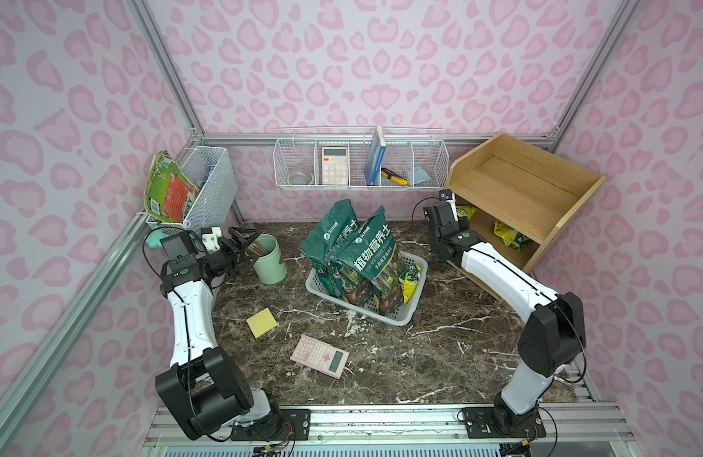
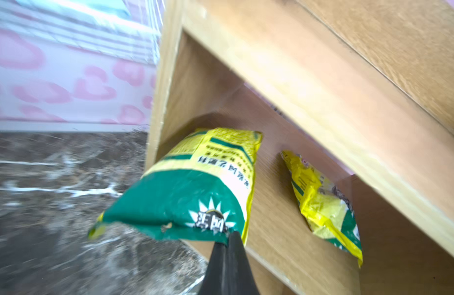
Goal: Take down the fertilizer bag from the shelf
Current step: Pick up the fertilizer bag from the shelf, then place the fertilizer bag in the storage box.
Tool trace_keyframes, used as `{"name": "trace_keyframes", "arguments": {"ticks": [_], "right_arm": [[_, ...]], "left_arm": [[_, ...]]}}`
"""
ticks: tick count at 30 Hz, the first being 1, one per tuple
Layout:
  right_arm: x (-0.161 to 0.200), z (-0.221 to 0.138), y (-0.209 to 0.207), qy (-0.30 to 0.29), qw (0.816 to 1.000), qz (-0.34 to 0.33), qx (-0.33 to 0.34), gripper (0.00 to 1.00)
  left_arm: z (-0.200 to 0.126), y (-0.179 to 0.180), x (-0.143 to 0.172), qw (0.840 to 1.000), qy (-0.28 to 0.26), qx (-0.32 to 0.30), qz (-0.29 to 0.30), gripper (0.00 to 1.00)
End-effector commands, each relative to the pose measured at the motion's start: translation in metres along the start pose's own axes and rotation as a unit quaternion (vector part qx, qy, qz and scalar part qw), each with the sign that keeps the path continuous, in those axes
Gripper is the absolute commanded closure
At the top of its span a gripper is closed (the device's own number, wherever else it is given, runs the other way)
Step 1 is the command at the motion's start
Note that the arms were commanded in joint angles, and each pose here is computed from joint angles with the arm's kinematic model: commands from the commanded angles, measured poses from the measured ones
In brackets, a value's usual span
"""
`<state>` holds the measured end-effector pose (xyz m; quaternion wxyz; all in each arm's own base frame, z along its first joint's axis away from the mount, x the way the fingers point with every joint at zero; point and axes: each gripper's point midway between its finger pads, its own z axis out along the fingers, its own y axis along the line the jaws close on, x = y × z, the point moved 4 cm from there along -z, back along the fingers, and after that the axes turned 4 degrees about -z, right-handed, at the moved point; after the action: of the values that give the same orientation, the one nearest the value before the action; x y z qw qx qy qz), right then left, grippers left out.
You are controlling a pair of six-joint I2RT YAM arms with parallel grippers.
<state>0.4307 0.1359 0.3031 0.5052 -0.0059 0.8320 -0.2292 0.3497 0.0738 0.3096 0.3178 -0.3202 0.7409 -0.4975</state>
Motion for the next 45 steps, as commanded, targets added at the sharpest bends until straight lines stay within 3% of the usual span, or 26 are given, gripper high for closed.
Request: {"name": "trace_keyframes", "arguments": {"ticks": [1,11,20,32,45], "right_arm": [[-0.011,-0.036,0.008,-0.025,0.996,0.067,-0.055,1.00],[-0.017,-0.129,0.004,-0.090,0.978,0.106,-0.155,1.00],[-0.009,-0.196,-0.008,-0.178,0.939,0.106,-0.274,1.00],[0.028,-0.224,0.019,-0.172,0.906,0.096,-0.375,1.00],[0.060,-0.210,0.076,-0.119,0.932,0.022,-0.341,1.00]], "left_arm": [[0.000,-0.004,0.002,1.000,0.003,0.002,0.013,0.01],[-0.001,-0.007,0.002,1.000,0.003,0.003,0.016,0.01],[0.000,-0.007,0.003,1.000,0.005,0.004,0.017,0.01],[0.002,-0.006,0.005,1.000,0.011,0.003,0.016,0.01],[0.003,-0.005,0.005,1.000,0.013,0.003,0.014,0.01]]}}
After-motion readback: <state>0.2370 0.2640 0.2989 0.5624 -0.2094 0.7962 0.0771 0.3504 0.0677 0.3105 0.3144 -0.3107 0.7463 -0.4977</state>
